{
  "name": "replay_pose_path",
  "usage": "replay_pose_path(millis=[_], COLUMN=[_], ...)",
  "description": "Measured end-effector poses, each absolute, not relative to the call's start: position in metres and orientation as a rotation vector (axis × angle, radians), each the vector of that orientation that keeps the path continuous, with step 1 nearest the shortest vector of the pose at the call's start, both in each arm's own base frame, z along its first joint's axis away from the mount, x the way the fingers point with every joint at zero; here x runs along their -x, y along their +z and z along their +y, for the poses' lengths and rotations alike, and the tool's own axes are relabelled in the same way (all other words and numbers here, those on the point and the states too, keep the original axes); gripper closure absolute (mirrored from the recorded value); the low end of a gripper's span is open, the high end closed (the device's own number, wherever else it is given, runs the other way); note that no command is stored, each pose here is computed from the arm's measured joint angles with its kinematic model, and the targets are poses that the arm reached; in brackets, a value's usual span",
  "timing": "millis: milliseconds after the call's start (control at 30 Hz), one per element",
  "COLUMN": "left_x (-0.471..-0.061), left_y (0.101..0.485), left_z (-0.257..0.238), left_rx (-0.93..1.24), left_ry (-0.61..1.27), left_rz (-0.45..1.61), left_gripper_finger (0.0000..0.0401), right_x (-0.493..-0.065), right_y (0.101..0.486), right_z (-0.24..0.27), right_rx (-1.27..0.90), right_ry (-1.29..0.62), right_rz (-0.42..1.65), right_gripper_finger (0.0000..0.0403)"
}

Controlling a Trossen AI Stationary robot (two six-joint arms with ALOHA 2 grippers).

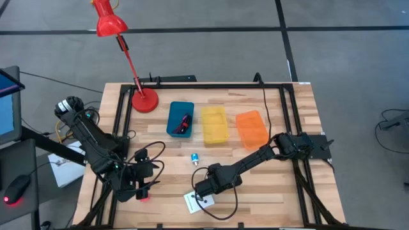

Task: Pick and place items into bin
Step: Put the white charger adapter into the yellow bin

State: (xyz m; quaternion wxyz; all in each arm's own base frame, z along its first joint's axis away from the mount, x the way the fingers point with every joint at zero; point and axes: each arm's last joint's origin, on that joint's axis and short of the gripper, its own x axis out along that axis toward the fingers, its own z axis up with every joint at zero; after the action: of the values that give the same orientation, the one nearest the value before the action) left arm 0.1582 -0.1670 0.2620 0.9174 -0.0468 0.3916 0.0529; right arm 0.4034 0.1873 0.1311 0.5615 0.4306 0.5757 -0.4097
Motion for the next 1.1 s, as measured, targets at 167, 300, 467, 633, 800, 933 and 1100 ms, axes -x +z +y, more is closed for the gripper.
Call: replay_pose_path(millis=[167, 300, 467, 633, 800, 933, 1100], left_x=[-0.158, -0.158, -0.158, -0.158, -0.158, -0.158, -0.158], left_y=[0.262, 0.262, 0.262, 0.262, 0.262, 0.262, 0.262], left_z=[-0.167, -0.167, -0.167, -0.167, -0.167, -0.167, -0.167], left_rx=[0.097, 0.096, 0.097, 0.098, 0.098, 0.098, 0.098], left_ry=[0.109, 0.109, 0.108, 0.106, 0.106, 0.105, 0.105], left_rz=[0.806, 0.805, 0.807, 0.809, 0.809, 0.809, 0.809], left_gripper_finger=[0.0139, 0.0139, 0.0139, 0.0139, 0.0139, 0.0139, 0.0139], right_x=[-0.402, -0.405, -0.409, -0.405, -0.403, -0.402, -0.4], right_y=[0.136, 0.142, 0.144, 0.144, 0.145, 0.16, 0.188], right_z=[0.189, 0.188, 0.182, 0.181, 0.177, 0.171, 0.155], right_rx=[-0.921, -0.834, -0.818, -0.797, -0.754, -0.732, -0.703], right_ry=[-0.9, -0.886, -0.907, -0.93, -0.973, -0.993, -1.023], right_rz=[1.33, 1.299, 1.243, 1.277, 1.26, 1.179, 1.05], right_gripper_finger=[0.0214, 0.0213, 0.0189, 0.0208, 0.0211, 0.0189, 0.0202])
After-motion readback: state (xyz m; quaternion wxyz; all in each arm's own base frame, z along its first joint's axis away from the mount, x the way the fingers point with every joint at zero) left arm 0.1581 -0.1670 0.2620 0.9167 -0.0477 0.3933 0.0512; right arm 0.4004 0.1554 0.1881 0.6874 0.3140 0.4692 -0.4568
